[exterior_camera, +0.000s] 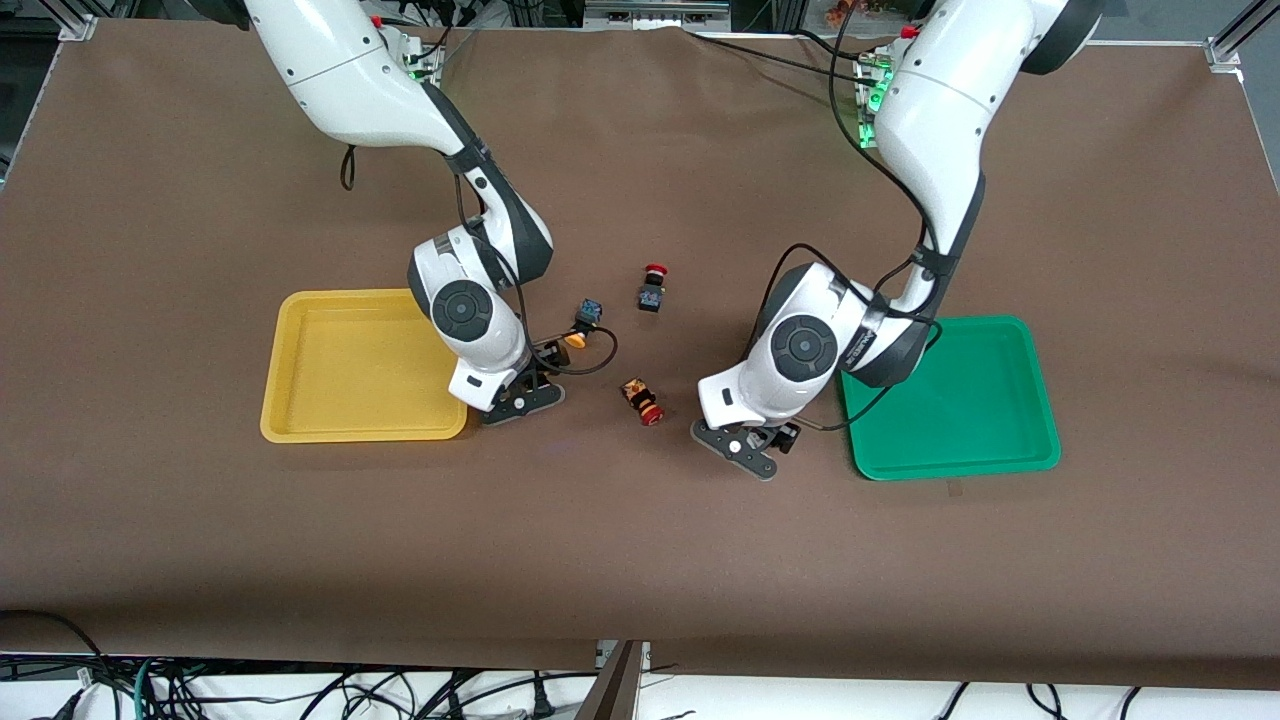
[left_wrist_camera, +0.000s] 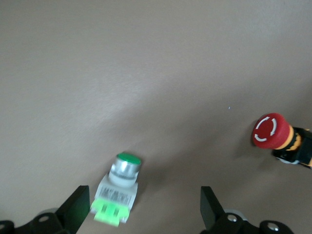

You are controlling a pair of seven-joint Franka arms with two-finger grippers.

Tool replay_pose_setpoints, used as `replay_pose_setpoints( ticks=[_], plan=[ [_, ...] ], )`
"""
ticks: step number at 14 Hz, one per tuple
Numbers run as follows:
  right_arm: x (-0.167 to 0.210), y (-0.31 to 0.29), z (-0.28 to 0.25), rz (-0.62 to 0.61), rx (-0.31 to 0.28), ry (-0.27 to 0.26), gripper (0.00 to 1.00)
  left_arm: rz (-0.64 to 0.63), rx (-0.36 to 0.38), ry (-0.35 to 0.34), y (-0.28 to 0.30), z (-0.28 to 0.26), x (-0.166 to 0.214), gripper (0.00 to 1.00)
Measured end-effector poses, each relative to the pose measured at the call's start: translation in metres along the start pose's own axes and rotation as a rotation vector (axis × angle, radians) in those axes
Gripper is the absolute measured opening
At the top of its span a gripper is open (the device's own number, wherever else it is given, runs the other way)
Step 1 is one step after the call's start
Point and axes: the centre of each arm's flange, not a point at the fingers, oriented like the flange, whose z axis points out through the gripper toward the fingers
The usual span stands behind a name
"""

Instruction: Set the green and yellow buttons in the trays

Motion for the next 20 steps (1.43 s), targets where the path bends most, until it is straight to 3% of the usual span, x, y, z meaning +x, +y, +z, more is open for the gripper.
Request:
replay_pose_setpoints(
  ticks=[2,6,8,12,14,16,20],
  plan=[
    [0.0,0.0,0.001,0.0,0.0,-0.001,0.96,0.071,0.003,-0.009,-0.006,0.012,-0.005,1.0],
    [-0.001,0.002,-0.002,0.003,-0.004,-0.017,0.52,0.104,0.007,-0.035,-0.014,0.025,-0.014,0.98],
    [-0.001,0.009,-0.022,0.012,-0.013,-0.05,0.51,0.1,0.008,-0.037,-0.019,0.025,-0.015,0.84],
    [-0.001,0.056,-0.094,0.034,-0.027,-0.113,0.51,0.092,0.01,-0.034,-0.028,0.023,-0.015,0.41],
    [-0.006,0.105,-0.107,0.016,-0.051,-0.137,0.5,0.088,0.013,-0.03,-0.031,0.011,-0.013,0.41],
    [-0.018,0.158,-0.095,0.021,-0.074,-0.171,0.5,0.071,0.017,-0.075,-0.044,-0.025,-0.014,0.41],
    [-0.051,0.205,-0.052,0.052,-0.094,-0.2,0.5,0.001,-0.028,-0.273,-0.152,-0.094,-0.066,0.41]
  ],
)
